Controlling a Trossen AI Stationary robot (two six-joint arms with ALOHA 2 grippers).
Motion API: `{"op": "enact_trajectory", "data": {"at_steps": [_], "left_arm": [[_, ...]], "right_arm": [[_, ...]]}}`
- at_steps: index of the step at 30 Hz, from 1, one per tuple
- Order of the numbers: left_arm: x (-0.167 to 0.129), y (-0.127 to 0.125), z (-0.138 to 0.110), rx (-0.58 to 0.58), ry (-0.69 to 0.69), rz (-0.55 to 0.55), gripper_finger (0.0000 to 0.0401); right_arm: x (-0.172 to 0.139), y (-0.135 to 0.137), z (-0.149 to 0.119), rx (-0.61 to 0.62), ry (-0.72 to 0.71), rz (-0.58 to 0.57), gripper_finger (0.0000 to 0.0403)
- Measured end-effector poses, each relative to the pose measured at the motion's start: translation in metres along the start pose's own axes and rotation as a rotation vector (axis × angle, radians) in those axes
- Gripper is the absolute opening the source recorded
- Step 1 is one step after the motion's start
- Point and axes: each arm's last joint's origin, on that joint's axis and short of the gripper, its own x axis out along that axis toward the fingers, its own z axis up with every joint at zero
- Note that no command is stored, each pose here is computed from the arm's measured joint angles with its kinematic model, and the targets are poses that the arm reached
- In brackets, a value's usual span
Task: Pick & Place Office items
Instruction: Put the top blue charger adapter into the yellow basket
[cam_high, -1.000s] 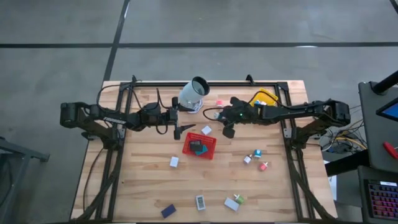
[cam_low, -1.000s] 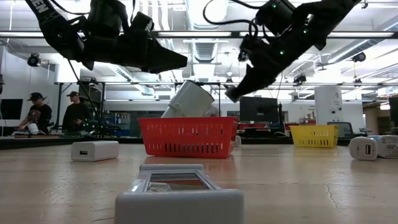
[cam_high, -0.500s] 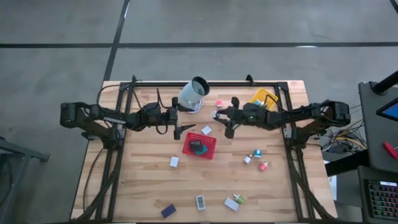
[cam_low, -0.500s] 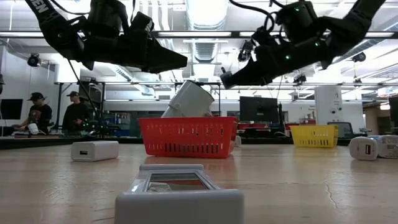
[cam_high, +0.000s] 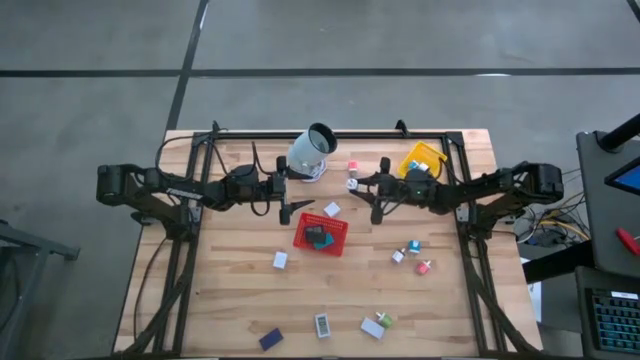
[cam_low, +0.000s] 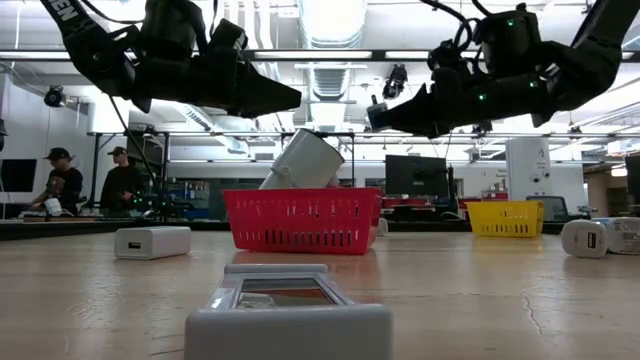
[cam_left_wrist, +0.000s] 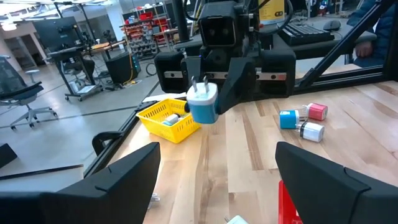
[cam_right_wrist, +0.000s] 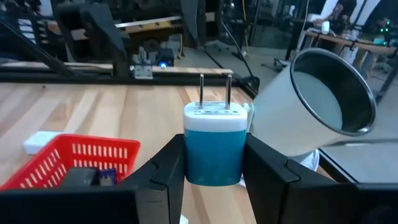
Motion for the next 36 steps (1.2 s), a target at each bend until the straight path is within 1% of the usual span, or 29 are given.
{"op": "enact_trajectory", "data": {"at_steps": [4,11,17,24,28,36], "left_arm": [[0.000,0.000,0.000,-0.002,0.000,0.000,0.0324],[0.000,0.000,0.000,-0.002,-0.001,0.000,0.0324],[0.000,0.000,0.000,-0.002,-0.002,0.001,0.0324],[0.000,0.000,0.000,-0.002,-0.003,0.001,0.0324],[0.000,0.000,0.000,-0.002,-0.003,0.002,0.0324],[0.000,0.000,0.000,-0.001,-0.003,0.001,0.0324]], "right_arm": [[-0.003,0.000,-0.002,0.003,-0.021,0.000,0.0119],[-0.004,0.000,-0.003,0.018,-0.018,-0.004,0.0119],[-0.005,-0.006,-0.005,0.044,-0.012,-0.052,0.0119],[-0.007,-0.010,-0.007,0.071,0.001,-0.165,0.0119],[-0.008,-0.013,-0.009,0.084,0.010,-0.262,0.0119],[-0.009,-0.017,-0.010,0.103,0.022,-0.414,0.0119]]}}
